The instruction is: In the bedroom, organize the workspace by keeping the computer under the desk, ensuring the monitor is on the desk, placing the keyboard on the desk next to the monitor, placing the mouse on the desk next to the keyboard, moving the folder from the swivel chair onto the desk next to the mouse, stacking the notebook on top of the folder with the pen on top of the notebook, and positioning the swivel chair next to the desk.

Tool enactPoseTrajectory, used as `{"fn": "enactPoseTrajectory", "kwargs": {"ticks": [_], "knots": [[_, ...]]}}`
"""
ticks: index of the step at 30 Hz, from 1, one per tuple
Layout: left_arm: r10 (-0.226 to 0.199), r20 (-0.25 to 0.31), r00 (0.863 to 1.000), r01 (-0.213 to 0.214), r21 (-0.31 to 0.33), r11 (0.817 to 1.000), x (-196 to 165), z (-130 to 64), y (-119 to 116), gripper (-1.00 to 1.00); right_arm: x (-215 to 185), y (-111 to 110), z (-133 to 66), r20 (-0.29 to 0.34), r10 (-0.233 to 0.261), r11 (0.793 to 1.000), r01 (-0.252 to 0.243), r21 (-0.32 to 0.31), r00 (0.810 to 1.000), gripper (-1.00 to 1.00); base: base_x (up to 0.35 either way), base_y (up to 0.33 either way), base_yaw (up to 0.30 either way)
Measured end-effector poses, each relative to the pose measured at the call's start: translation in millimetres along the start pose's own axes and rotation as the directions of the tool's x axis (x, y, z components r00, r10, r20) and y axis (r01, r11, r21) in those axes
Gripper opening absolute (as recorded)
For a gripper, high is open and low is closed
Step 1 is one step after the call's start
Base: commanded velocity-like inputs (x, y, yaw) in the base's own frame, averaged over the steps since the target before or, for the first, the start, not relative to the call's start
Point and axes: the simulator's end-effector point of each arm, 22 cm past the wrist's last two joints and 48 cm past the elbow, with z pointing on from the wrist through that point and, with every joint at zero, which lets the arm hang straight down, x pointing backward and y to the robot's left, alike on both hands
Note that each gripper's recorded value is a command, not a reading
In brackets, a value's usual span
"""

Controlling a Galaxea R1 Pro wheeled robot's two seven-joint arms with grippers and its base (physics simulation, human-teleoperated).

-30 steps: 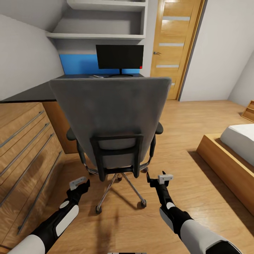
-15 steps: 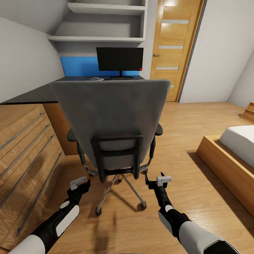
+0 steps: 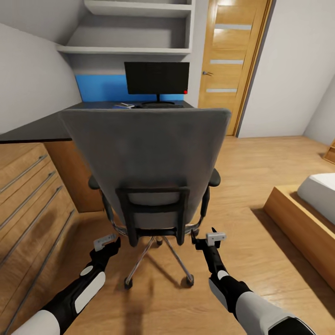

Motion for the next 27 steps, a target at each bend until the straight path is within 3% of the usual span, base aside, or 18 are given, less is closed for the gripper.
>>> {"fn": "enactPoseTrajectory", "kwargs": {"ticks": [9,21,27], "knots": [[-0.002,0.001,1.000,0.002,-0.006,1.000,-0.9,0.0,2.0,1.00,6.8,-4.1,1.8,-0.043,0.018,1.000,-0.017,0.023,0.999,1.00,0.304,-0.187,0.000],[0.007,0.000,1.000,-0.007,0.000,1.000,-0.7,0.0,0.0,1.00,5.2,-3.6,2.0,-0.036,0.014,1.000,-0.013,0.018,0.999,1.00,0.302,-0.186,0.002],[0.012,-0.003,1.000,-0.012,0.004,1.000,1.2,-0.5,-1.5,1.00,3.3,-7.1,2.5,-0.028,0.022,0.999,-0.021,0.032,0.999,1.00,0.302,-0.183,0.191]]}}
